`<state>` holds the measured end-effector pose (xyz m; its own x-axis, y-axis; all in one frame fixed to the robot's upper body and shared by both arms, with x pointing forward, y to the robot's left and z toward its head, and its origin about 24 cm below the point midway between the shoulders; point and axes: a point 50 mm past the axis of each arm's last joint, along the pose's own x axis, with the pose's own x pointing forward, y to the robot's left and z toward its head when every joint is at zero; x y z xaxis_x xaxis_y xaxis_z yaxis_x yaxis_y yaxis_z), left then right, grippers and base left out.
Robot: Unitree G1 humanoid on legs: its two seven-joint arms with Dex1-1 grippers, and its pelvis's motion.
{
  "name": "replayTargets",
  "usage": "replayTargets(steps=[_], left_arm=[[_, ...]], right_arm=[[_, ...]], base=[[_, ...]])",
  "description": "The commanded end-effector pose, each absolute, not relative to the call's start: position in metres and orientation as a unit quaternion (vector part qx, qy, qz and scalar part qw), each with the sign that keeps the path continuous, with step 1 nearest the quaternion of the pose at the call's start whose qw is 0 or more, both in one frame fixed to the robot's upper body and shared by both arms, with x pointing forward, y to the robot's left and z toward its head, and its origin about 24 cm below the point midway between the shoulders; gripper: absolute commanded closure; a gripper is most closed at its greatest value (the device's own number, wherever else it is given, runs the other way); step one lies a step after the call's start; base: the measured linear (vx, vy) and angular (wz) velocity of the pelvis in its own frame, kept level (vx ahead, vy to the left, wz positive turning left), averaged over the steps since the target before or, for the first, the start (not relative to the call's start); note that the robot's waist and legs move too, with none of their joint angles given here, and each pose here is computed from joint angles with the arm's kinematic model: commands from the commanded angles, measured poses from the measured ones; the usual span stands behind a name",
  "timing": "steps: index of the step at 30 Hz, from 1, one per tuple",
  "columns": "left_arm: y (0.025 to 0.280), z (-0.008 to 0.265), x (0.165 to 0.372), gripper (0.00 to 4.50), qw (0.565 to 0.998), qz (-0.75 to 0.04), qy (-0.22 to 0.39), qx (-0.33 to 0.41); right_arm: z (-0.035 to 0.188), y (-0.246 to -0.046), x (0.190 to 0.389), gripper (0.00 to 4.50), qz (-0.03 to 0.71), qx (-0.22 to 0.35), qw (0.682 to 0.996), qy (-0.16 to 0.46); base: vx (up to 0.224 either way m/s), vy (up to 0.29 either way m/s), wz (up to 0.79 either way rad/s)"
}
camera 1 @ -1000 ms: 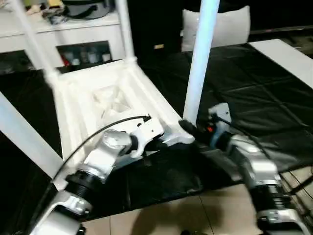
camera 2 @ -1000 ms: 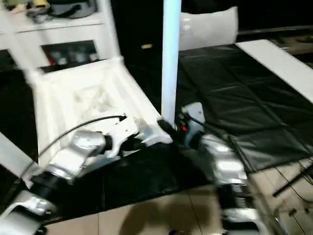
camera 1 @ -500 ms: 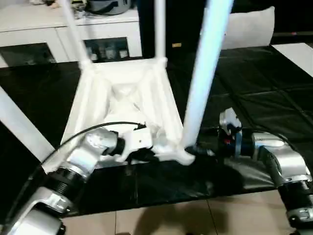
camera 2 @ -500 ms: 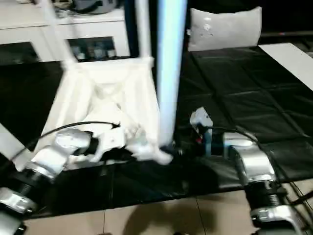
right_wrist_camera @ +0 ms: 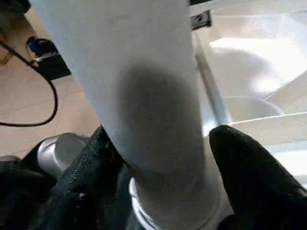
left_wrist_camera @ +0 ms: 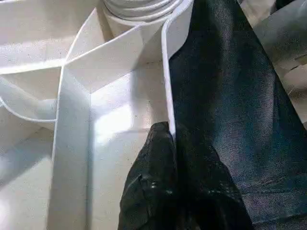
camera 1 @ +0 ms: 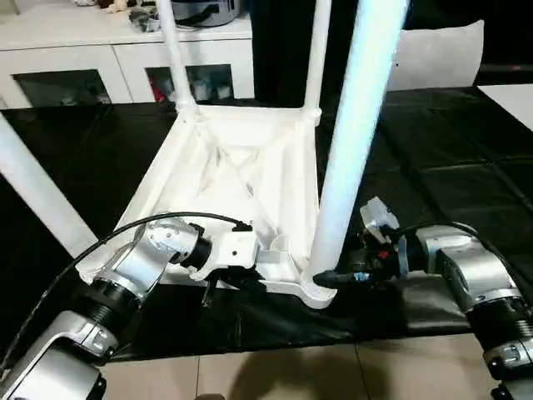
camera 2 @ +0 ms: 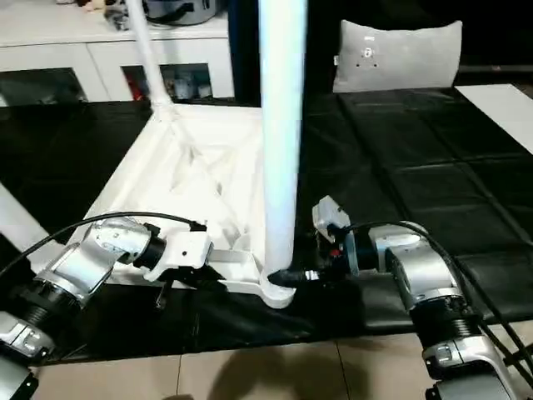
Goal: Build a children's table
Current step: Rotate leg to tighten
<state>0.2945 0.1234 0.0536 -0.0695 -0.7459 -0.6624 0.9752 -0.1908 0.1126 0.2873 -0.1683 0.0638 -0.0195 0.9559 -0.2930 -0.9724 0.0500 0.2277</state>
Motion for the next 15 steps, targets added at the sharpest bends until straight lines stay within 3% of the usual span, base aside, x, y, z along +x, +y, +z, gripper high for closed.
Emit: replayTargets(steps=[1, 11, 15], left_arm=[[0.117, 0.047, 0.288, 4.50, 0.567, -0.731, 0.194, 0.327], [0.118, 0.046, 0.288, 4.50, 0.581, -0.727, 0.199, 0.307], [0.108, 0.051, 0.293, 4.50, 0.651, -0.692, 0.199, 0.242]], right_arm=[[0.071, -0.166, 0.291, 1.80, 0.701, -0.028, 0.691, 0.177], [0.069, -0.163, 0.286, 2.38, 0.708, 0.002, 0.683, 0.178], [0.066, -0.154, 0.286, 2.41, 0.674, 0.037, 0.717, 0.173]], base=[[0.000, 0.000, 0.00], [0.000, 0.000, 0.00], [0.000, 0.000, 0.00]])
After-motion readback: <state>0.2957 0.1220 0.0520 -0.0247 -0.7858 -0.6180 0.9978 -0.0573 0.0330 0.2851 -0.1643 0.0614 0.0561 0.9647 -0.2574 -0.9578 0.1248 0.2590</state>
